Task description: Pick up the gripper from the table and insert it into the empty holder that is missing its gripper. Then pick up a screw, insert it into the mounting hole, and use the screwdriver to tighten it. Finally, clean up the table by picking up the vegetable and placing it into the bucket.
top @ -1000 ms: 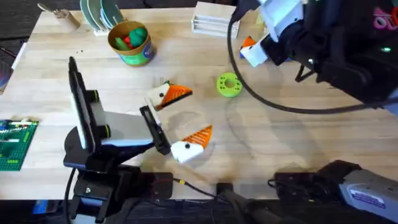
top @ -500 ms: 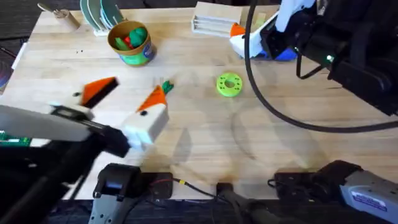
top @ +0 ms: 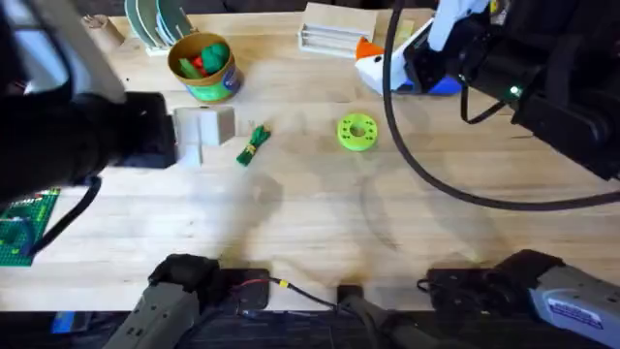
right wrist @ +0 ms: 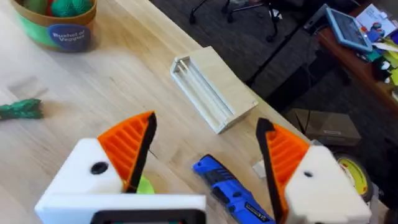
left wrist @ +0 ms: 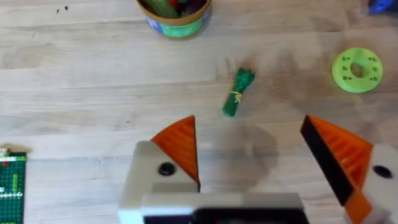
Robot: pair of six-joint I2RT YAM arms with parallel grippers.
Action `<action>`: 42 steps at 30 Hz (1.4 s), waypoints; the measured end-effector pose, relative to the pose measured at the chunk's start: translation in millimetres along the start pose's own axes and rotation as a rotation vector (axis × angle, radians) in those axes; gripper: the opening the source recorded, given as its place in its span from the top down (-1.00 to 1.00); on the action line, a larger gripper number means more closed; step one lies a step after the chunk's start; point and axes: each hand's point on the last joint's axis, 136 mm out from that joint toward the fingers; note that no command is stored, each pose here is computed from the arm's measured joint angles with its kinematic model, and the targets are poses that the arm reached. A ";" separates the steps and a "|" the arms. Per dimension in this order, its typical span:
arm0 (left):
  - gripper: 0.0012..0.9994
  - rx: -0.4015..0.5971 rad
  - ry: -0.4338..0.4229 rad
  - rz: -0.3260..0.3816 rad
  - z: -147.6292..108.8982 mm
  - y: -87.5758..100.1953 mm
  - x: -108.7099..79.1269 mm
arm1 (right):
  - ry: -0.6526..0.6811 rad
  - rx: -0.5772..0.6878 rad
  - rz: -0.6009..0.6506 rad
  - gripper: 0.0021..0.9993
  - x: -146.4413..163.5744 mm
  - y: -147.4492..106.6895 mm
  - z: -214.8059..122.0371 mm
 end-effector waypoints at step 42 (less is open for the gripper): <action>-0.99 0.546 -0.145 0.224 228.2 -88.0 -28.4 | 0.032 0.082 0.000 -0.99 7.7 -20.2 -0.9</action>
Point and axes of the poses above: each hand's point on the last joint's axis, 136 mm out from that joint toward the fingers, its own z axis out along the fingers, its own x axis along the line the jaws close on, y = z × x, and after that the axes turned 2 degrees about z, right-handed
